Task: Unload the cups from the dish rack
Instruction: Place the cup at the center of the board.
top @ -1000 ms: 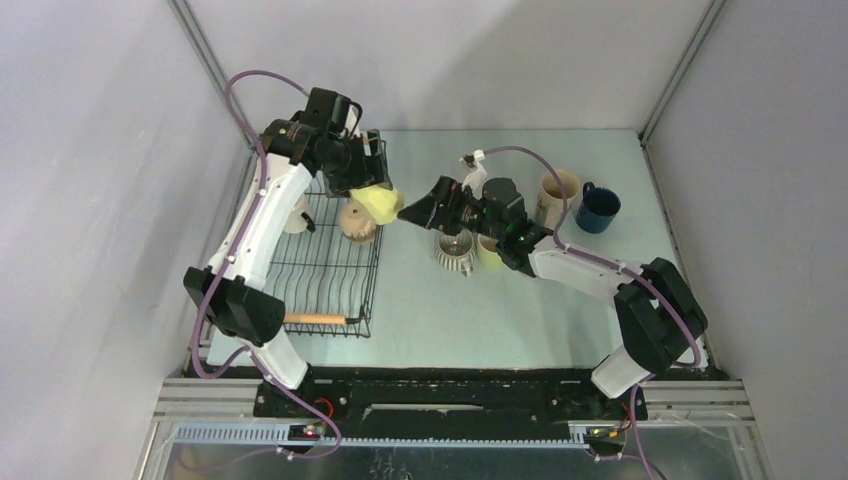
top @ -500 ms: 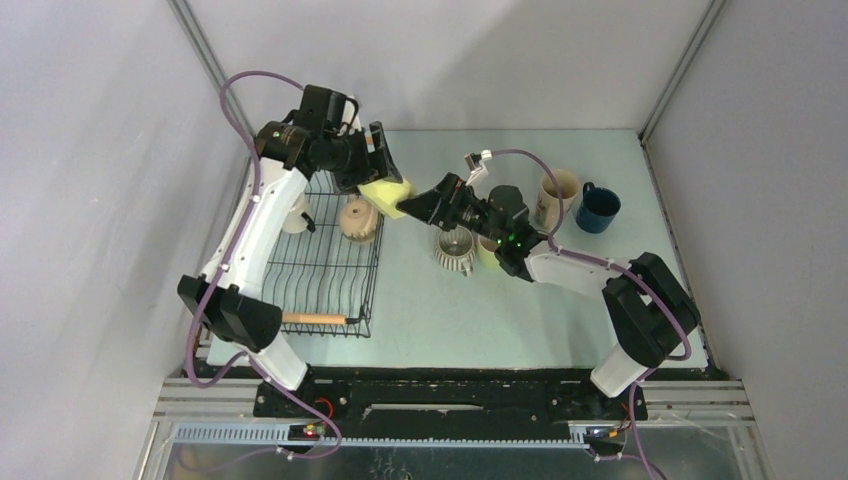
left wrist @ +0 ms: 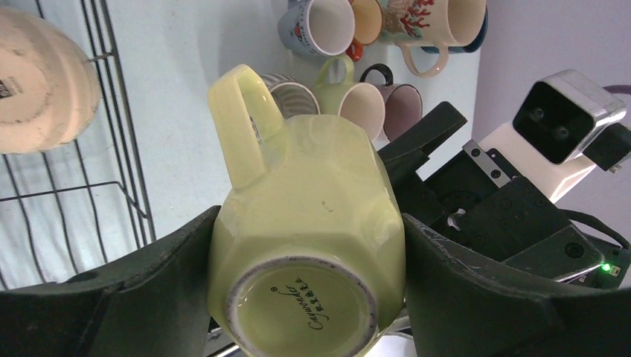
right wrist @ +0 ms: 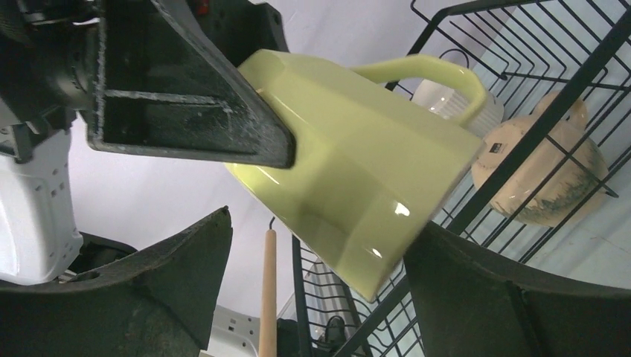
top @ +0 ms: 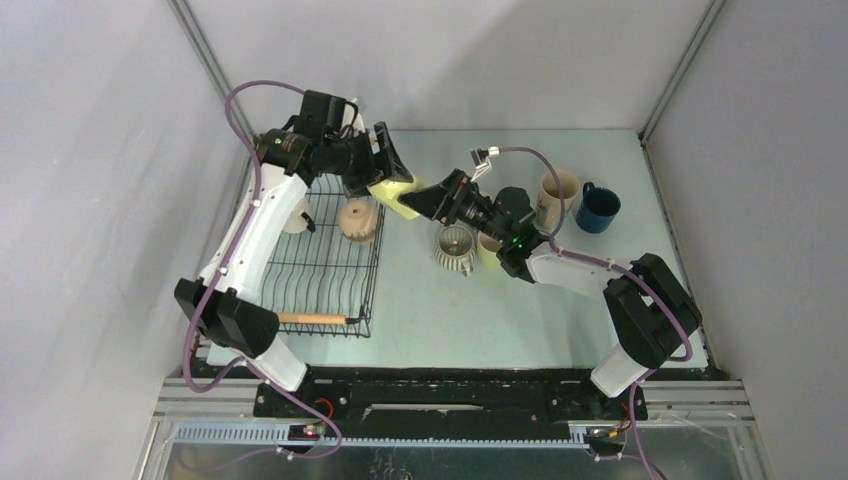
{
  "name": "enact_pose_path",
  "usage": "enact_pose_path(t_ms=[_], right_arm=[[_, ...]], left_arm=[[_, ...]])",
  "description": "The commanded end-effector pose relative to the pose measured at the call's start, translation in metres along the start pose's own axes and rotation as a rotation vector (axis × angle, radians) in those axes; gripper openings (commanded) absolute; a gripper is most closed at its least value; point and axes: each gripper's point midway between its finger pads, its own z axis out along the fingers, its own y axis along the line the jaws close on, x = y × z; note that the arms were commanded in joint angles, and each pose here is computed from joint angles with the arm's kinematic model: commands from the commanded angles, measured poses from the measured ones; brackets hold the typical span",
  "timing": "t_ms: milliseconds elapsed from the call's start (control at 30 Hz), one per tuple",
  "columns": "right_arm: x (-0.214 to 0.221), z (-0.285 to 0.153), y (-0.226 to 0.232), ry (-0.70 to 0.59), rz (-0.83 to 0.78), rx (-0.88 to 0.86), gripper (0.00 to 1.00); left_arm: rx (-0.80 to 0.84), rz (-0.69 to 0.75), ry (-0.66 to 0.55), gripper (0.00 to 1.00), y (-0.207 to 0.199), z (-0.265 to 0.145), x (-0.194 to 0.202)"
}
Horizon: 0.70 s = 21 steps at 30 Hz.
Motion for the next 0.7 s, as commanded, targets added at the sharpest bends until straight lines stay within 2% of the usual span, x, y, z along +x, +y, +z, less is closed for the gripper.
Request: enact_pose_path(t_ms=[0,167,300,667], right_arm=[[-0.021,-0.006,0.033,-0.065,-0.04,-0.089,0.89],[-0.023,-0.008,0.039,-0.07,-0.044,-0.108,0.85],[-0.026,-0.011,0.045,-0.076,-0.049,-0.123,0.78],[-0.036,-0.029,0.059,-0.109,-0.059,-0.165,0.43]], left_arm=[[0.197,0.01,-0.056,0.23,-0.042,-0.023,-0.005],[0.252,-0.013,-0.04,0.23,-0.05,-0.021,-0.002],[0.3,-0.038,-0.029,0.23,-0.056,-0.019,-0.002],[0.419,-0.123,0.007,0.23,-0.066,-0.013,0.006]])
